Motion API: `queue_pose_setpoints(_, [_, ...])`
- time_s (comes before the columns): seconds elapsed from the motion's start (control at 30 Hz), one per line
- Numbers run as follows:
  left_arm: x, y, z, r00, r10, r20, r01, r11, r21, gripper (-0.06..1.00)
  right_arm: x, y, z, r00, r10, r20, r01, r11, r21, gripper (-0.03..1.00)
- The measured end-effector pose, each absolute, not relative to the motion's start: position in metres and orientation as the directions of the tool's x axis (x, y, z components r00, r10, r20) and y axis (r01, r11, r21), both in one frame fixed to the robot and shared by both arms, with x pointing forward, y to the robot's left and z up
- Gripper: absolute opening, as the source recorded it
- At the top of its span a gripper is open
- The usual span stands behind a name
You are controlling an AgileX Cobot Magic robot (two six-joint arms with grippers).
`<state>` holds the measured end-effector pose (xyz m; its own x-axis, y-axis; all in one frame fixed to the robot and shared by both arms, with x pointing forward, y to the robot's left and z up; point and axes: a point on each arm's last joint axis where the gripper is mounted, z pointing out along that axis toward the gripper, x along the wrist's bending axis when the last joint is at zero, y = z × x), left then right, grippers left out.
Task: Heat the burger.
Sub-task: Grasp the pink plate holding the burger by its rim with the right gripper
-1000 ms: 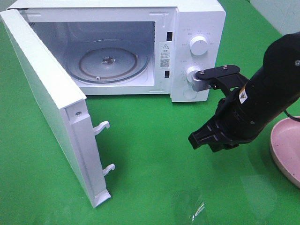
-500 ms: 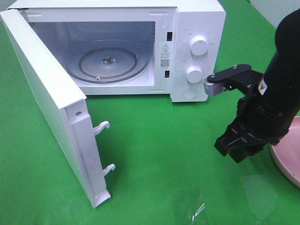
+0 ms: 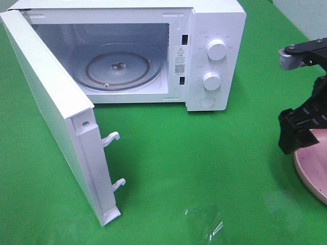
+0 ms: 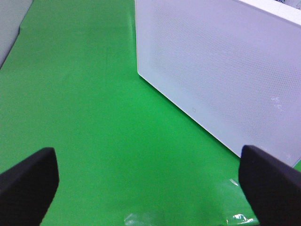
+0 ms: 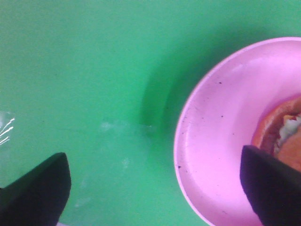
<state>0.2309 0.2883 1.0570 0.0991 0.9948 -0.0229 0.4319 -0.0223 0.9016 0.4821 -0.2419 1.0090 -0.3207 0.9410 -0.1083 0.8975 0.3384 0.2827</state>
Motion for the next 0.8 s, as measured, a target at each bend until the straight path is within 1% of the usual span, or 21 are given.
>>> queue_pose_setpoints(0.1, [0.231, 0.288, 1.057, 0.099, 0.995, -0.023, 0.432, -0.022, 0.902, 0.96, 0.483, -0.250, 1.008, -0.289, 0.951, -0.108, 0.909, 0.308, 0.280, 0.92])
queue_pose_setpoints(0.17, [0.231, 0.288, 1.057, 0.099, 0.995, -0.023, 0.432, -0.022, 0.902, 0.96, 0.487, -0.265, 1.007, -0.231, 0.967, -0.108, 0.922, 0.253, 0.292, 0.92])
queue_pose_setpoints(0.23, [0.231, 0.288, 1.057, 0.099, 0.995, -0.023, 0.432, -0.022, 0.902, 0.96, 0.487, -0.271, 1.005, -0.208, 0.972, -0.109, 0.926, 0.231, 0.297, 0.91])
queue_pose_setpoints(0.4, [0.231, 0.288, 1.057, 0.099, 0.995, -0.023, 0.432, -0.022, 0.902, 0.96, 0.487, -0.276, 1.001, -0.194, 0.975, -0.109, 0.926, 0.218, 0.307, 0.90])
queue_pose_setpoints(0.47, [0.231, 0.288, 1.057, 0.099, 0.995, -0.023, 0.432, -0.022, 0.902, 0.96, 0.485, -0.275, 0.992, -0.194, 0.975, -0.104, 0.915, 0.219, 0.339, 0.89])
queue_pose_setpoints(0.6, [0.231, 0.288, 1.057, 0.099, 0.995, -0.023, 0.432, -0.022, 0.902, 0.96, 0.483, -0.275, 0.985, -0.194, 0.976, -0.098, 0.908, 0.217, 0.359, 0.88])
queue_pose_setpoints(0.7, [0.231, 0.288, 1.057, 0.099, 0.995, -0.023, 0.432, -0.022, 0.902, 0.96, 0.487, -0.274, 0.970, -0.184, 0.979, -0.086, 0.920, 0.202, 0.336, 0.87])
queue_pose_setpoints(0.8, [0.231, 0.288, 1.057, 0.099, 0.995, -0.023, 0.432, -0.022, 0.902, 0.96, 0.489, -0.274, 0.965, -0.180, 0.980, -0.082, 0.925, 0.197, 0.324, 0.87])
